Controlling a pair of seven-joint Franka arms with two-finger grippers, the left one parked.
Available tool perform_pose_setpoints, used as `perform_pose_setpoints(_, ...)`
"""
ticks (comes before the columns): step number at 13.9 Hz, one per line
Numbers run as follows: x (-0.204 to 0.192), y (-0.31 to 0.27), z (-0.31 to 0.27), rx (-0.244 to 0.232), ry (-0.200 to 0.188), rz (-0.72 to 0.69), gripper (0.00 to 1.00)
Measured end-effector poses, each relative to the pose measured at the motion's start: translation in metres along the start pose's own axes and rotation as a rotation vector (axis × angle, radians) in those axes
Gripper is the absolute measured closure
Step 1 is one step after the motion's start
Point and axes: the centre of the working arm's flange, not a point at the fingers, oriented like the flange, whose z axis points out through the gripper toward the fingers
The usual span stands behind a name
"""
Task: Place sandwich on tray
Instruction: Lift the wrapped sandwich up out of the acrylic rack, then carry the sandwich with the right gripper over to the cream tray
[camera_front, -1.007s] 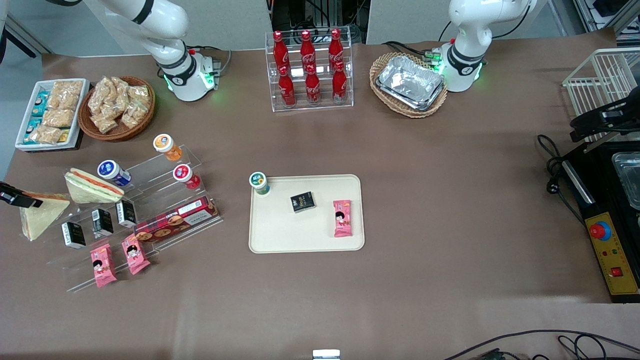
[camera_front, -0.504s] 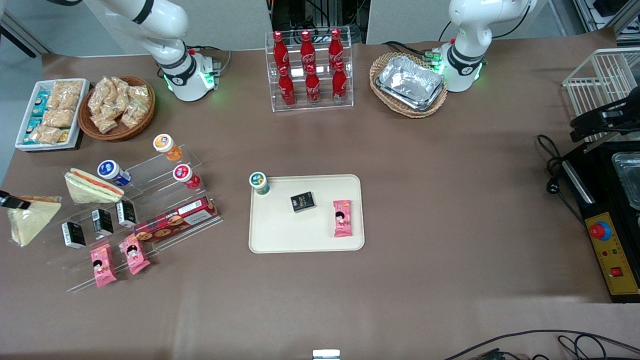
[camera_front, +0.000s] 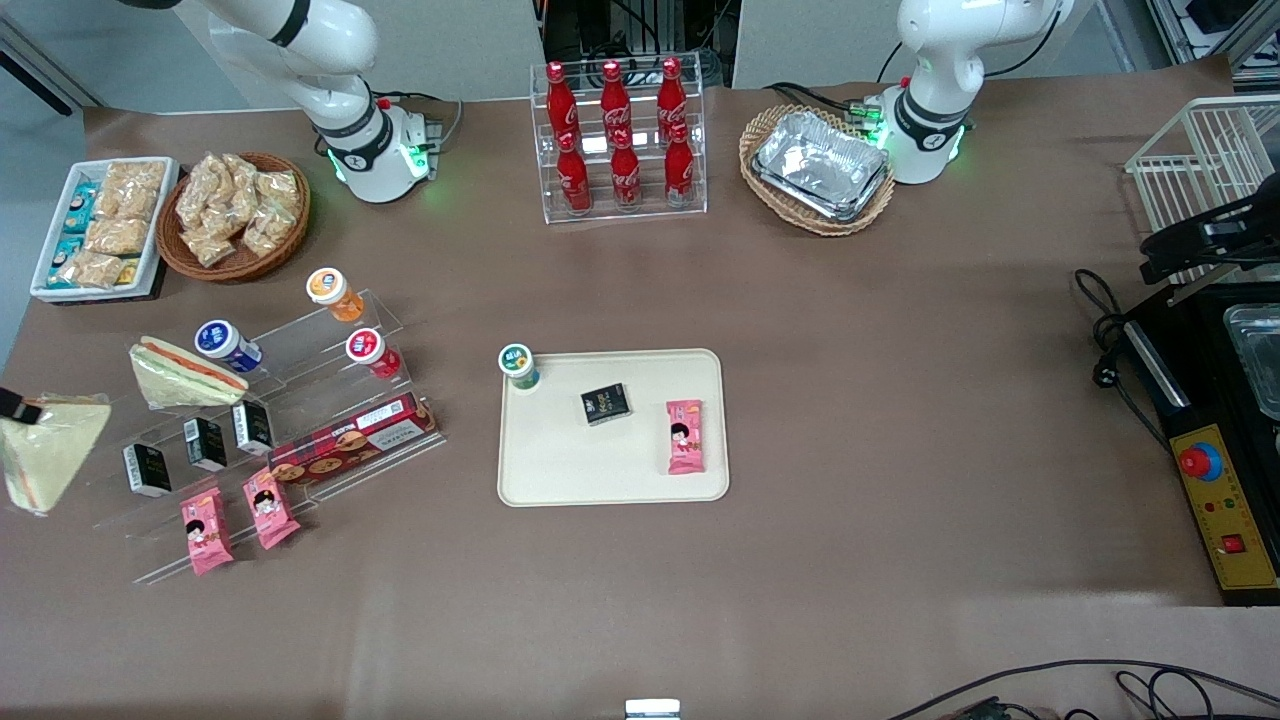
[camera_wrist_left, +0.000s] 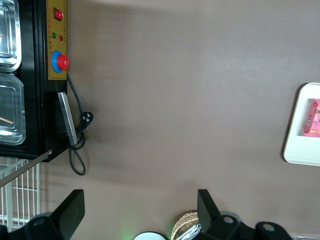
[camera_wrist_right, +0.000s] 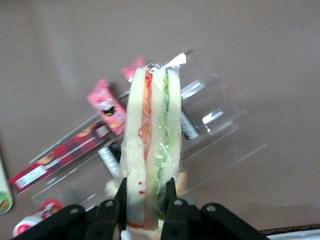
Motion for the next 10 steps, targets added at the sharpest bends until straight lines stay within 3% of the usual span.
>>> perform_pose_setpoints(7,-0.011,-0.223,-0.02,-0.052,-0.049,-0.365,0.69)
perform_pose_setpoints(10,-0.023,-0.278,-0.017,-0.059,-0.057,-0.612,0.69)
